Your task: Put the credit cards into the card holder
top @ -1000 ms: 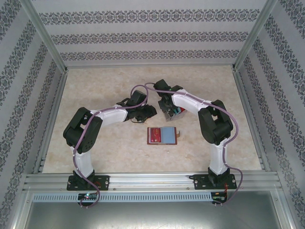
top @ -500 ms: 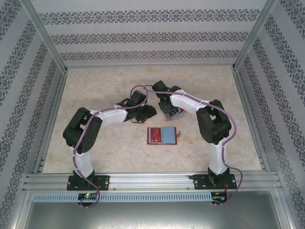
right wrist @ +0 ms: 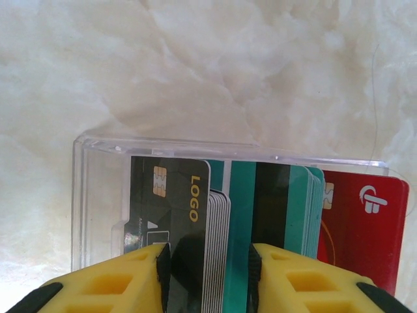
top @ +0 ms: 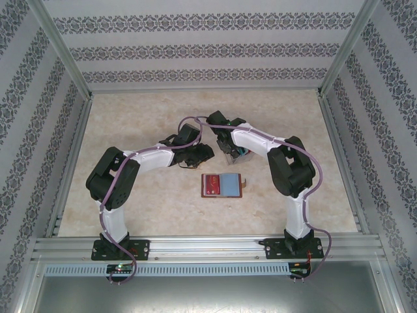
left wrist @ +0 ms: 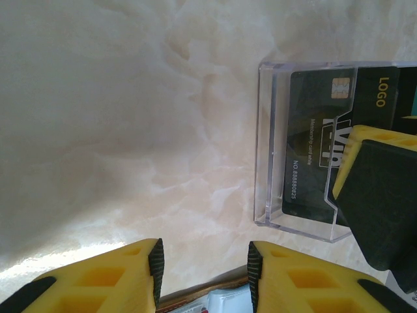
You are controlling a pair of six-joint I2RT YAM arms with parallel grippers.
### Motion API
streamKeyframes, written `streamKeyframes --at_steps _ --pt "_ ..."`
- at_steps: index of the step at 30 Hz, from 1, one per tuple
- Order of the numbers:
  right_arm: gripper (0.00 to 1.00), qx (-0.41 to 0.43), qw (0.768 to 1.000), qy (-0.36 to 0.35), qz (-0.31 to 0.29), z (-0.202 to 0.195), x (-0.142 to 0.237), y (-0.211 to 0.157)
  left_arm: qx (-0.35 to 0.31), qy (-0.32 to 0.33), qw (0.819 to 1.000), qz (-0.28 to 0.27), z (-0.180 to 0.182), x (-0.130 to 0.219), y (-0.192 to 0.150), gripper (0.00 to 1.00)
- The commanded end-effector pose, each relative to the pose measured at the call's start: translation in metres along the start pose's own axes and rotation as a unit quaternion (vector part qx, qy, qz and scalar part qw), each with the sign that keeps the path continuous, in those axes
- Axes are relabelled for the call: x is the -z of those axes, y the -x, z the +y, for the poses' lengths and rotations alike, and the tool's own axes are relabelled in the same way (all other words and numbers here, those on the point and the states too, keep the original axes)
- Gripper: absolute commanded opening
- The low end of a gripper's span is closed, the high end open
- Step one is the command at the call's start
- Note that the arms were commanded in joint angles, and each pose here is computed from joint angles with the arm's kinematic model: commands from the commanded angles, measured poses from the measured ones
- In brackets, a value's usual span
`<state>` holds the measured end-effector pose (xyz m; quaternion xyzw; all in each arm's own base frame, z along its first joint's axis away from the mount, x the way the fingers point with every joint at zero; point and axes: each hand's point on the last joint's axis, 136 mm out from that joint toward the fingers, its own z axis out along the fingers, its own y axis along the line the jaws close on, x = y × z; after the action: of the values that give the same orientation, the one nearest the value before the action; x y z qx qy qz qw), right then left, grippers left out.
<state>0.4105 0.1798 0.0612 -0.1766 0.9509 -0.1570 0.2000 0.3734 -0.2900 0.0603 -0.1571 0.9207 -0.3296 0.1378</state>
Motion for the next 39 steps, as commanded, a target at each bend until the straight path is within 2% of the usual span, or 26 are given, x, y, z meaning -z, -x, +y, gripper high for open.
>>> streamKeyframes --at_steps 1,9,12,22,25,33,39 --pt "0.36 0.003 1.0 -0.025 -0.009 -0.015 0.01 -0.001 0.0 -0.018 1.0 -0.014 -0.01 0.01 0.009 0.41" --pt "0.31 -0.004 1.0 -0.022 -0.006 -0.018 0.009 -0.003 0.0 -0.019 1.0 -0.012 -0.011 0.009 0.009 0.41" --pt "0.22 -0.008 1.0 -0.008 -0.005 -0.015 0.008 -0.004 -0.002 -0.017 1.0 -0.01 -0.011 0.008 0.009 0.41" --pt "0.21 -0.009 1.0 -0.025 -0.012 -0.024 0.011 -0.002 0.001 -0.017 1.0 -0.009 -0.009 0.007 0.008 0.41" --pt "0.14 -0.011 1.0 -0.023 -0.013 -0.025 0.012 -0.002 0.0 -0.019 1.0 -0.008 -0.011 0.007 0.007 0.41" --pt "0.15 -0.012 1.0 -0.026 -0.012 -0.028 0.014 -0.005 0.0 -0.018 1.0 -0.007 -0.009 0.007 0.006 0.41" --pt "0.1 -0.024 1.0 -0.004 -0.019 -0.026 0.02 -0.004 0.0 -0.019 1.0 -0.008 -0.01 0.008 0.007 0.41"
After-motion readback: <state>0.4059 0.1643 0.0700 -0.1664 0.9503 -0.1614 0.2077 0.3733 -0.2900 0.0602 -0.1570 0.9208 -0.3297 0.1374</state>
